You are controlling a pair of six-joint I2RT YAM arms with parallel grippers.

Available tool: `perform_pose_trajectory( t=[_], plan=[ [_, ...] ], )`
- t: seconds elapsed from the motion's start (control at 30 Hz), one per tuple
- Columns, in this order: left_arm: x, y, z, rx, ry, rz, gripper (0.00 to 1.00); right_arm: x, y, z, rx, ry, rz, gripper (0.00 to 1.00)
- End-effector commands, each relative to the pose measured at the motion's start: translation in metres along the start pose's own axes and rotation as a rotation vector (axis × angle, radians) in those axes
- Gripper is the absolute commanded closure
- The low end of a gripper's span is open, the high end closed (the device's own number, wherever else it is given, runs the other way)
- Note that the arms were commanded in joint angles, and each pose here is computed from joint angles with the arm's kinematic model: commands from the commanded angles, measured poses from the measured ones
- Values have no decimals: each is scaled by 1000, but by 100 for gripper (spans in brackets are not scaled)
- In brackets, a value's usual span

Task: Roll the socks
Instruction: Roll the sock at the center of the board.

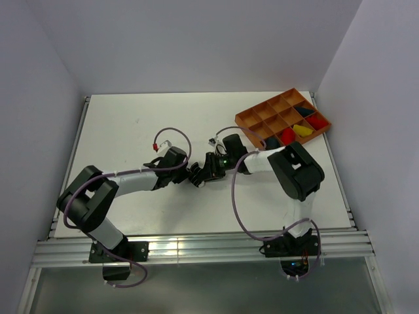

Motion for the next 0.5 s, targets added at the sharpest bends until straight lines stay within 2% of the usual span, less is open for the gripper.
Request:
perform_pose_trajectory(
  t=[0.0,0.17,0.27,0.47],
  plan=[
    [3,12,3,-83,6,39,93,2,14,-11,194,-15,-138,63],
    [2,6,3,-84,13,50,93,-3,34,-25,484,-121,-301,59],
    [2,4,2,-81,21,54,93,-1,51,-25,530,-177,-386,60],
    [2,2,2,-73,28,54,93,6,64,-7,495,-149,-460,61]
  ],
)
Point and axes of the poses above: each gripper's point midway between its finger pads, its own z axis out along the fingers, its own y axis along the line the jaws close on, x = y × z, the point moved 9 cm from there along -z, back along the fingers, and after that the axes turned 14 degrees about -z, right-handed, at the moved point
